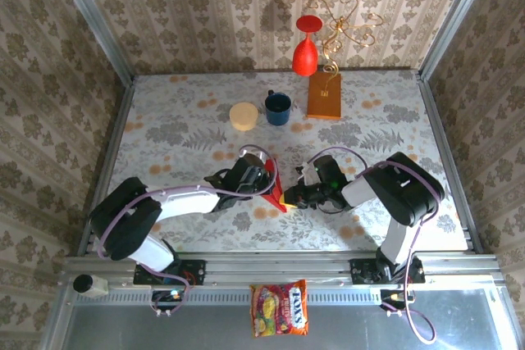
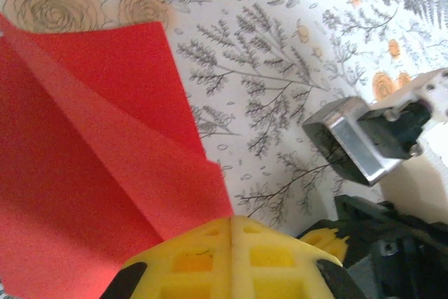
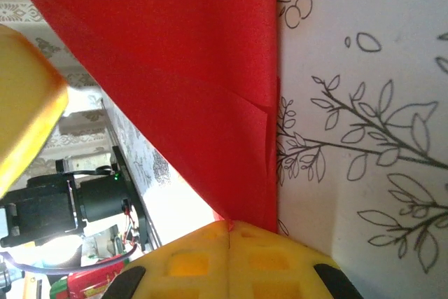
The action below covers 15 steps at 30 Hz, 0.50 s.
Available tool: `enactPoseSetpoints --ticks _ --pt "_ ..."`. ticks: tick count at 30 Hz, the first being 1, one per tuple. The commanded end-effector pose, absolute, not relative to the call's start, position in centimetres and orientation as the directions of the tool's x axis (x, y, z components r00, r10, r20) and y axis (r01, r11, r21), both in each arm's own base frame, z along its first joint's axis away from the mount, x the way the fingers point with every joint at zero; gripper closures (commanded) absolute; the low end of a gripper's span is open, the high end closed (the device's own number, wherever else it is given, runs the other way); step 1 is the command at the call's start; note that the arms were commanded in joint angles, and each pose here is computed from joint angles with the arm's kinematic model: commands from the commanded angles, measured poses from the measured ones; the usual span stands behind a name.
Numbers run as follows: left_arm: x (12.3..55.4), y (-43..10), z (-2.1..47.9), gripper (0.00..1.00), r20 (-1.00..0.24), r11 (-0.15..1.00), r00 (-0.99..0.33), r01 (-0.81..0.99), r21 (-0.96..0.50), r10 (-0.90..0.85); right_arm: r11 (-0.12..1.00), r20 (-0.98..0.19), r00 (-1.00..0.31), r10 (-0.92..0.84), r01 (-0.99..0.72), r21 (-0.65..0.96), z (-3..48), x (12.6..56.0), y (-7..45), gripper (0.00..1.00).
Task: Fold a paper plane with a square sheet of paper (pick it up from the middle)
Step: Fourth fold the wing at the center of the table.
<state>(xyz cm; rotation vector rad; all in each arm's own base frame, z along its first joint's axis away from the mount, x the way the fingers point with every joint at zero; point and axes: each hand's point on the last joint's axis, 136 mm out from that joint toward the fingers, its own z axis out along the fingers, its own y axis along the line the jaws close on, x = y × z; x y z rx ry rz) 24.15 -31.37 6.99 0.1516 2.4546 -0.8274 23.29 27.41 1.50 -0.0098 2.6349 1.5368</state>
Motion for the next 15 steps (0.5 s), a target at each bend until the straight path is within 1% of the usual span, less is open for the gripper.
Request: enactPoseSetpoints --ticks 1,15 --pt "24.2 -31.2 7.5 1.00 -0.548 0.796 -0.832 0.275 -0.539 -0.084 0.660 0.077 -0.989 0.123 0.139 0.738 -4.8 20.6 23.9 1.00" --pt "23.9 -32.1 5.9 1.00 -0.546 0.790 -0.838 0.325 -0.520 -0.015 0.648 0.102 -0.983 0.151 0.177 0.741 -5.4 20.6 23.3 1.00"
